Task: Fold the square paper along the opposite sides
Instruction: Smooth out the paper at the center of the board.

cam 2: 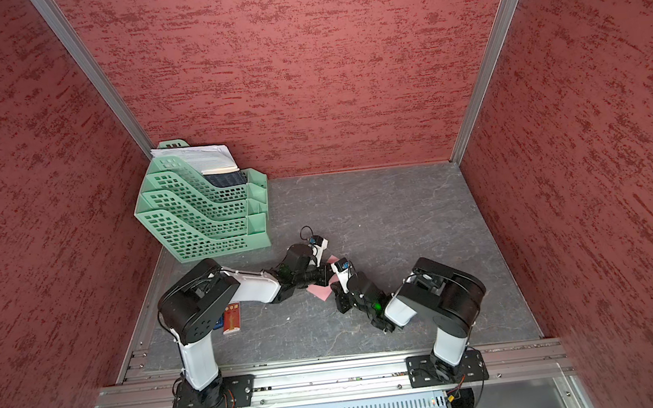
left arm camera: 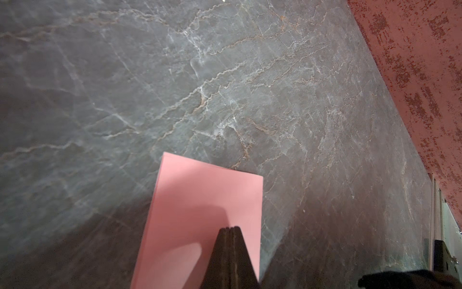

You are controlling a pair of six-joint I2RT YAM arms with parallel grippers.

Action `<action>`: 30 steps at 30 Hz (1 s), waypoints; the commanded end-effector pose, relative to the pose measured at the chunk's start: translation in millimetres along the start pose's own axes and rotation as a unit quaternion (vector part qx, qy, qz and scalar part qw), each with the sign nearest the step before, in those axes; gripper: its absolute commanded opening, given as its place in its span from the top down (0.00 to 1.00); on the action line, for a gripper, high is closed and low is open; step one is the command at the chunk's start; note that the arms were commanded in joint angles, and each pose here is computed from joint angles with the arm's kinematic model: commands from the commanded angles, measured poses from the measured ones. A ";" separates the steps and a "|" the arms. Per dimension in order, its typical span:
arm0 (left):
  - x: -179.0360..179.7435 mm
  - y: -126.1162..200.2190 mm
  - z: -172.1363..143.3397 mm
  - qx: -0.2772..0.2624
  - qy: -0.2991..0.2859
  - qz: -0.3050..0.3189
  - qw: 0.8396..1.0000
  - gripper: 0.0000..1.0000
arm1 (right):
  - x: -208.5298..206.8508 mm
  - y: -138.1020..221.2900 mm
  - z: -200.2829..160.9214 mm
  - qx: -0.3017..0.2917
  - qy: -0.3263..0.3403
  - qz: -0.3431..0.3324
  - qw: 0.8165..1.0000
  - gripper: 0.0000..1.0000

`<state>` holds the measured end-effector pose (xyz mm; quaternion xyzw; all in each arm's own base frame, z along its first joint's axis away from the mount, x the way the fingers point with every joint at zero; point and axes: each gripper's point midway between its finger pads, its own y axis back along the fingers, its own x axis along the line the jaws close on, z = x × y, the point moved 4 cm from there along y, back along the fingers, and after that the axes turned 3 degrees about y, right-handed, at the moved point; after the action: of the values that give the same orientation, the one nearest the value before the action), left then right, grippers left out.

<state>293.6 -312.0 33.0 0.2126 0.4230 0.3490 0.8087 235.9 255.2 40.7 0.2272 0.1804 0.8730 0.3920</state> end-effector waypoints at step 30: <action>74.0 34.5 -86.7 0.110 0.207 0.304 0.923 1.00 | -30.3 67.6 15.4 0.007 -0.125 -0.134 0.983 1.00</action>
<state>295.1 -309.1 43.9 0.1827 0.5085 0.4596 0.7049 226.9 210.5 90.4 0.2953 0.1267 0.8092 0.4919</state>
